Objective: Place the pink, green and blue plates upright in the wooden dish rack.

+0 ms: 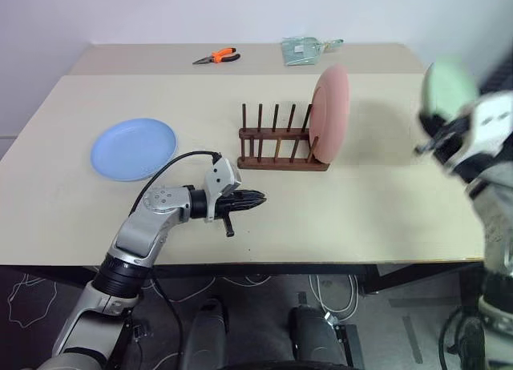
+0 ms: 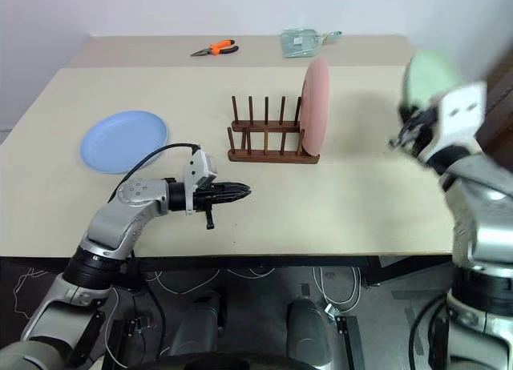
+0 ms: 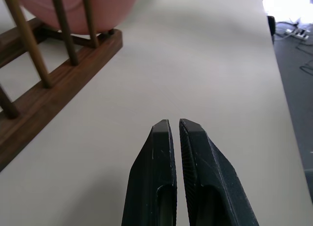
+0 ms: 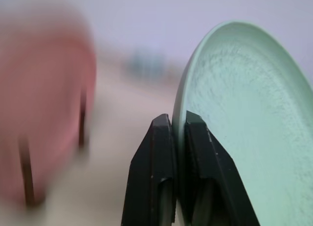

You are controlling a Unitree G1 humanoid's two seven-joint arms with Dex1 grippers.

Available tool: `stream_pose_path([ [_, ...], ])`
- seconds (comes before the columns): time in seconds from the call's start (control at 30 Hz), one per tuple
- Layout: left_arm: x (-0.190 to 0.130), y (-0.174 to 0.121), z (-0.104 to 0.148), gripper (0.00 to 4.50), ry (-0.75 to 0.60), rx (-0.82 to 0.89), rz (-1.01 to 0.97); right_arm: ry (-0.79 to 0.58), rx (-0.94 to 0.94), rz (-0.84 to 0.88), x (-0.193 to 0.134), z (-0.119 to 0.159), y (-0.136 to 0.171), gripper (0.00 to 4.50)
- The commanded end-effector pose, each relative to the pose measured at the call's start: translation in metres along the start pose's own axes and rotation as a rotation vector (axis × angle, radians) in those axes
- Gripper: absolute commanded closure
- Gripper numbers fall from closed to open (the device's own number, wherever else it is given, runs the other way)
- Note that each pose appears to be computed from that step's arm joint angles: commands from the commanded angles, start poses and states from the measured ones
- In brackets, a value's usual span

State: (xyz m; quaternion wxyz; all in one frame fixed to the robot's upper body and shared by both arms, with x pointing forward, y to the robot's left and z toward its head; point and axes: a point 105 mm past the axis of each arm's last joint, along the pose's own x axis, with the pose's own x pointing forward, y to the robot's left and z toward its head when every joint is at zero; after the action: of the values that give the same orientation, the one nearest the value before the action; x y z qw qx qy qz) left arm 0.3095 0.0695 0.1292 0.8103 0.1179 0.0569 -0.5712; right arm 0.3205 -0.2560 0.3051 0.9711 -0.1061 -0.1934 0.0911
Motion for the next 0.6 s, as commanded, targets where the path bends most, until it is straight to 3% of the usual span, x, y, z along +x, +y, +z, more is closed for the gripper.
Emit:
stream_pose_path([
  [0.03,-0.008,0.011,0.013,4.25,-0.042,0.044,0.048,-0.247,0.128,0.184,0.002,0.068,0.037,4.44],
  [0.13,-0.013,0.018,0.013,4.25,-0.048,0.044,0.080,-0.346,0.261,0.378,-0.001,0.101,0.072,4.44],
  [0.27,-0.030,0.040,0.012,4.25,-0.073,0.054,0.188,-0.429,0.676,0.579,0.001,0.128,0.116,4.44],
  [0.37,-0.041,0.048,0.006,4.25,-0.056,0.064,0.225,-0.359,0.850,0.605,0.013,0.123,0.141,4.44],
  [0.43,-0.048,0.052,0.001,4.25,-0.033,0.072,0.242,-0.279,0.959,0.535,0.030,0.110,0.151,4.44],
  [0.6,-0.052,0.053,-0.002,4.25,-0.019,0.082,0.252,-0.120,0.977,0.390,0.056,0.069,0.161,4.44],
])
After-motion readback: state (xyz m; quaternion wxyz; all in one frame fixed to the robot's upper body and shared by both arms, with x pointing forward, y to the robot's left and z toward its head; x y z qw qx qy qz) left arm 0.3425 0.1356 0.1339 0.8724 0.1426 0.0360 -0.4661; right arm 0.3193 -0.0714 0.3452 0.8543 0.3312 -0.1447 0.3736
